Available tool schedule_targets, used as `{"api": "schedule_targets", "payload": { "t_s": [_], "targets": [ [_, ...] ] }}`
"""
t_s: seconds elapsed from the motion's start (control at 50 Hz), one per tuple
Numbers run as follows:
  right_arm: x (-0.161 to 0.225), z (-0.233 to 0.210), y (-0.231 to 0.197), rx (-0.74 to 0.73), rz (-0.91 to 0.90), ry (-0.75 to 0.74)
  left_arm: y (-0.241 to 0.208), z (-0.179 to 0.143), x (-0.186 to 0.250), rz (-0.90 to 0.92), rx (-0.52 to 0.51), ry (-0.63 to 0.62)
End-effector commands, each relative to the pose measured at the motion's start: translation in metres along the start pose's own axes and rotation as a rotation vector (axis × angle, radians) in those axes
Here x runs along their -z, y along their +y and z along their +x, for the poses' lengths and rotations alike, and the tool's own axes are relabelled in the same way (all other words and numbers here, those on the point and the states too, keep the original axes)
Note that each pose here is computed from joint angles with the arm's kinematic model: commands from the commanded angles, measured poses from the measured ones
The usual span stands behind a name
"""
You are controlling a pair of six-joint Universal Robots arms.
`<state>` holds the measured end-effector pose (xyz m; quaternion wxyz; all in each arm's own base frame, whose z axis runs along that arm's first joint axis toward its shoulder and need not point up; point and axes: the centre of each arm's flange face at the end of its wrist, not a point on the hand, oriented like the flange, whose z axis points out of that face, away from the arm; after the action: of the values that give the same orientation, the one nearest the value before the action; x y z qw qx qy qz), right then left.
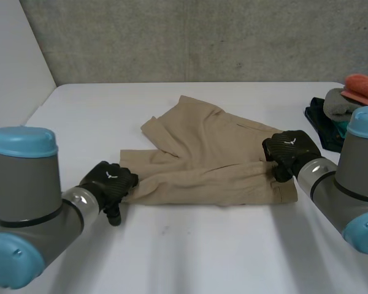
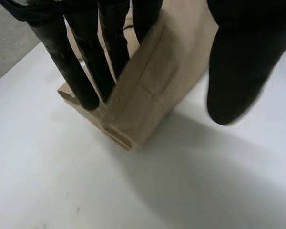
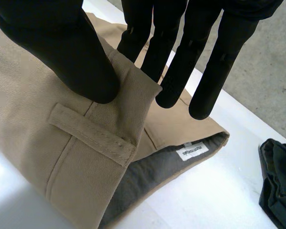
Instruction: Fold the laundry.
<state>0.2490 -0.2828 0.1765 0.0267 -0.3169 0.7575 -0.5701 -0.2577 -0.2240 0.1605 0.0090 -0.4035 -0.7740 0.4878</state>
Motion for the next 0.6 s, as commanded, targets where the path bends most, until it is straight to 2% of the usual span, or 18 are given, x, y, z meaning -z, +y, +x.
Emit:
{"api": "schedule_targets", "payload": {
  "t_s": [0.02, 0.12, 0.18, 0.3, 0.36, 0.44, 0.54, 0.6],
  "targets": [
    [0.012, 0.004, -0.004, 0.0, 0.004, -0.008, 0.0, -0.006, -0.034, 0.017, -0.01, -0.105],
    [0.032, 0.003, -0.007, 0.109, -0.007, -0.091, -0.005, -0.016, -0.025, -0.023, -0.008, -0.13],
    [0.055, -0.006, -0.003, 0.262, -0.043, -0.197, -0.02, -0.018, 0.002, -0.017, -0.048, -0.08],
    [0.105, -0.022, 0.021, 0.607, -0.151, -0.442, -0.006, 0.007, 0.081, -0.168, -0.198, 0.17],
    [0.115, -0.027, 0.028, 0.706, -0.178, -0.52, 0.0, 0.012, 0.1, -0.2, -0.219, 0.232],
    [0.109, -0.031, 0.028, 0.655, -0.184, -0.511, 0.001, 0.015, 0.101, -0.162, -0.224, 0.245],
    [0.081, -0.028, 0.025, 0.532, -0.183, -0.383, -0.005, 0.002, 0.052, -0.137, -0.23, 0.141],
    [0.067, -0.024, 0.021, 0.513, -0.16, -0.324, -0.012, -0.005, 0.032, -0.121, -0.225, 0.087]
  ]
}}
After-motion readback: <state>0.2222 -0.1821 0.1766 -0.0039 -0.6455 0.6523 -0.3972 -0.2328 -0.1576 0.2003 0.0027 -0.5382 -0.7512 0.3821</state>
